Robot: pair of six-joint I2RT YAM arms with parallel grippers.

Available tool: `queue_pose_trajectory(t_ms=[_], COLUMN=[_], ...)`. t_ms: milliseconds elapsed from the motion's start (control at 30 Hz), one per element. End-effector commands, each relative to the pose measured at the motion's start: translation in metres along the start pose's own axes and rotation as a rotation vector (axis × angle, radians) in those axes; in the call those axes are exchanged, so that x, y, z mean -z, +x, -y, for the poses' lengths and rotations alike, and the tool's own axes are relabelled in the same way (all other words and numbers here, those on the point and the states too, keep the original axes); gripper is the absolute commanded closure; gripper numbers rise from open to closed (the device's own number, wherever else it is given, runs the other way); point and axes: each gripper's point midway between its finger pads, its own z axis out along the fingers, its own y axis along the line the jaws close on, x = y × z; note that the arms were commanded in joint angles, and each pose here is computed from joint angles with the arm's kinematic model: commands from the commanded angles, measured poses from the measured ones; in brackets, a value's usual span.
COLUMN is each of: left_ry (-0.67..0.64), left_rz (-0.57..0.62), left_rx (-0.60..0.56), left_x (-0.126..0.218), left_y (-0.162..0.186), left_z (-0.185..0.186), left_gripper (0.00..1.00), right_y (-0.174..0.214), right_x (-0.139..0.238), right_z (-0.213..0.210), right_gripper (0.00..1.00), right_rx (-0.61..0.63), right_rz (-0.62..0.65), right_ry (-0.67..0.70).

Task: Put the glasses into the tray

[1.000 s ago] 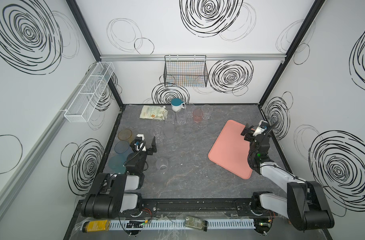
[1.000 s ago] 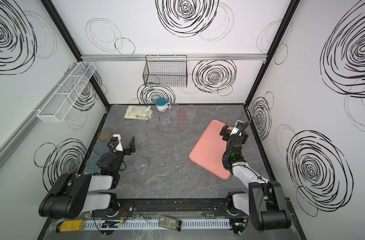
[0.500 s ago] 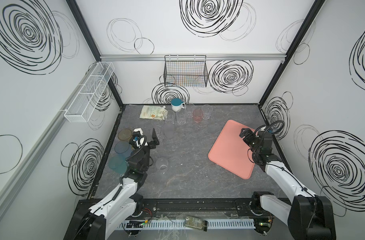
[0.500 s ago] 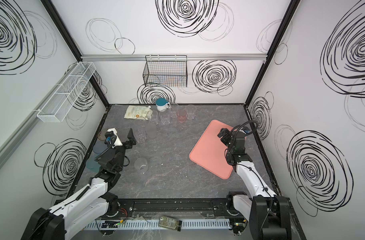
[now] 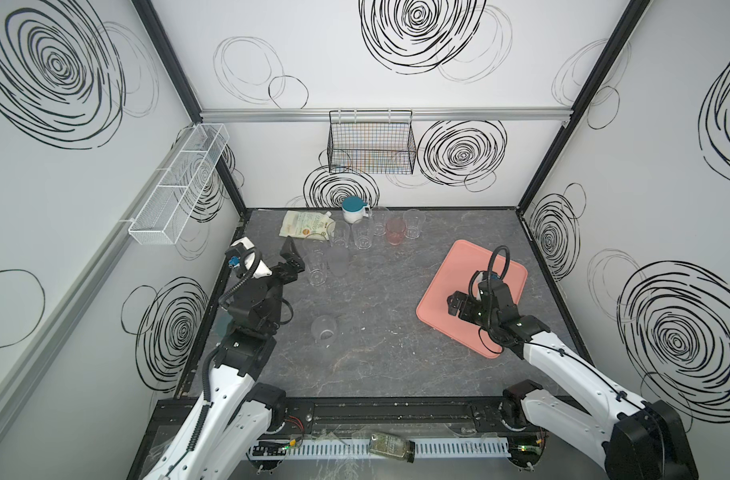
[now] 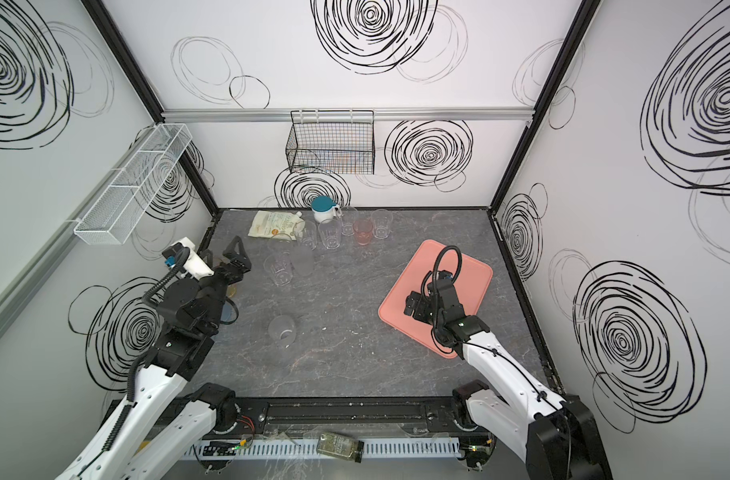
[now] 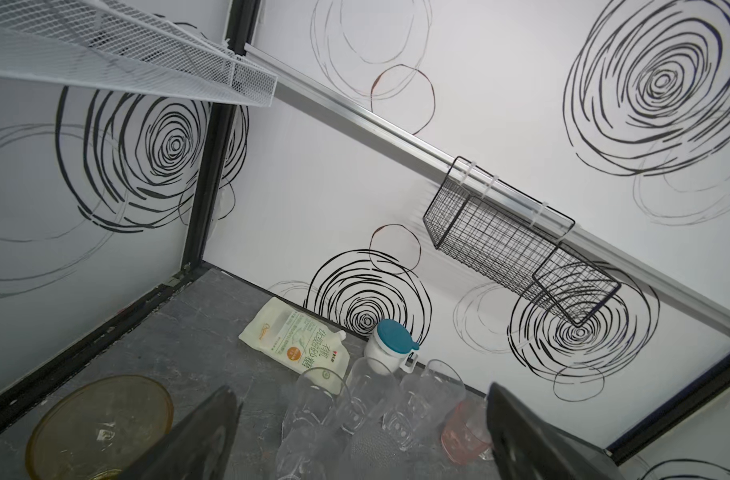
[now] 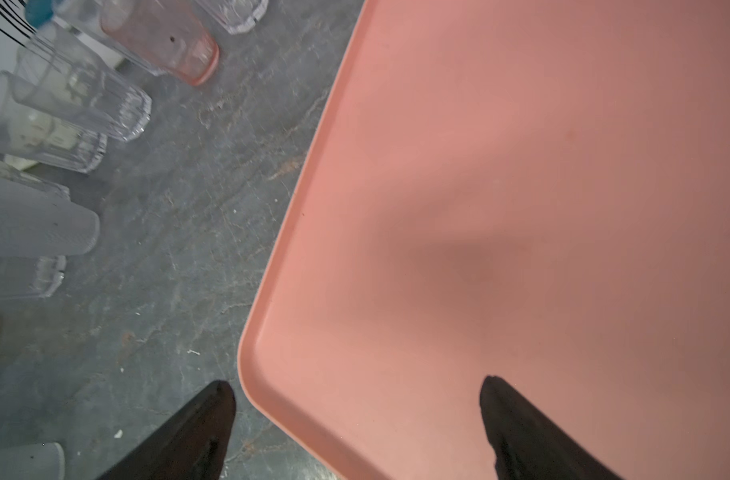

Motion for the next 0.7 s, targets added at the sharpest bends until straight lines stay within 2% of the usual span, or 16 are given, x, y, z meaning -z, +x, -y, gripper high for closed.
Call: queue_pose_trajectory(t_ms=[0, 133, 167, 267, 367, 467, 567, 667], left_ry=[-0.066, 0.017, 0.031, 0.047, 0.02, 0.048, 0.082, 0.117], left_rz=[-0.105, -0.172, -0.172, -0.182, -0.273, -0.366, -0.429, -0.487], left_rx=[-0.104, 0.103, 0.123, 0.013, -0.104, -0.145, -0.159, -0.17], left_x=[0.001, 0.002, 0.003, 0.004, 0.001, 0.001, 0.002, 0.003], left_y=[0.019, 0.046, 0.048, 0.056, 0.075, 0.098, 0.121, 0.143], left_z=[-0.01, -0.015, -0.017, -0.012, -0.011, -0.002, 0.008, 0.02], left_gripper=[0.04, 0.04, 0.04, 0.04, 0.02, 0.0, 0.02, 0.03], right_y=[0.028, 0.053, 0.059, 0.075, 0.093, 0.108, 0.112, 0.114], right_x=[-0.006, -0.015, -0.016, -0.019, -0.023, -0.026, -0.029, -0.039], right_z=[0.017, 0.01, 0.008, 0.0, -0.014, -0.037, -0.072, -0.099], right_gripper=[0.05, 0.06, 0.06, 0.06, 0.06, 0.06, 0.06, 0.06], right_rx=[0.021, -0.003, -0.007, -0.01, 0.005, 0.005, 0.034, 0.042], right_rz=[-0.077, -0.165, -0.19, -0.244, -0.266, -0.287, -0.284, -0.317], right_ry=[0.068, 0.012, 0.003, -0.013, -0.046, -0.102, -0.179, -0.2])
